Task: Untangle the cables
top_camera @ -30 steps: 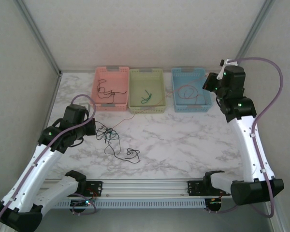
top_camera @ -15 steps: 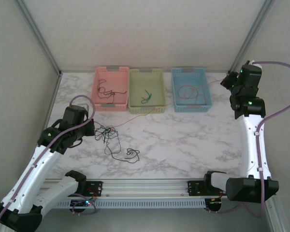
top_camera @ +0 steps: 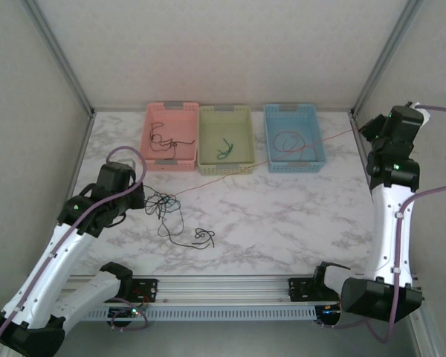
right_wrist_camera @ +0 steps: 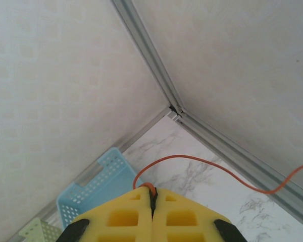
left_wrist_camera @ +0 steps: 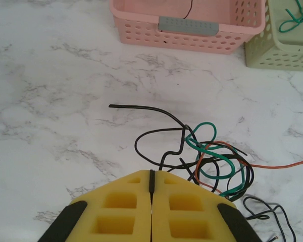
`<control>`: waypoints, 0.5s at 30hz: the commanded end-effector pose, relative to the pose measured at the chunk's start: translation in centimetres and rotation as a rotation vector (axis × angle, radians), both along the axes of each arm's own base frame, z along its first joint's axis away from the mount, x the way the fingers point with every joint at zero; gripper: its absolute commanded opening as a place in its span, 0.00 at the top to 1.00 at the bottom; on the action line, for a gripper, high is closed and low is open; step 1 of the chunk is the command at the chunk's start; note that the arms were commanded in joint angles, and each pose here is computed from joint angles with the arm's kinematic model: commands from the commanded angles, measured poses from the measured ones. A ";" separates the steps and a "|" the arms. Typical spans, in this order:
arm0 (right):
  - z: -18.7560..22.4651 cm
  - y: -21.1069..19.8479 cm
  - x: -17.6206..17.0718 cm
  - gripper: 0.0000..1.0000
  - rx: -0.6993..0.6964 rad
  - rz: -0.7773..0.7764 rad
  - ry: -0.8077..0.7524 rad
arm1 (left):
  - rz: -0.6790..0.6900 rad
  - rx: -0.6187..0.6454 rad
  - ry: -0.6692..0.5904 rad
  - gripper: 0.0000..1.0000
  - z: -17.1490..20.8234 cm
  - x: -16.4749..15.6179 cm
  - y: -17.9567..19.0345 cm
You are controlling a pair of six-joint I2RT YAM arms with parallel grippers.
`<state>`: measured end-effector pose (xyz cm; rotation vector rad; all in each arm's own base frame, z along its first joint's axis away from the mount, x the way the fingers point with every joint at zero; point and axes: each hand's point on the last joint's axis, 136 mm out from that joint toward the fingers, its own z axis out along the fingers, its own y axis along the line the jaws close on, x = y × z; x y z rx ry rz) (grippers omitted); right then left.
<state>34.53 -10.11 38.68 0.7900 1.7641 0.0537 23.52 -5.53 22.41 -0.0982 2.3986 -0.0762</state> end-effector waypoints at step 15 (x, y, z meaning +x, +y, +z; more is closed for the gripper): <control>-13.4 20.9 -1.0 1.00 0.191 0.791 0.289 | -0.145 -0.154 -0.057 1.00 2.3 -0.2 -3.3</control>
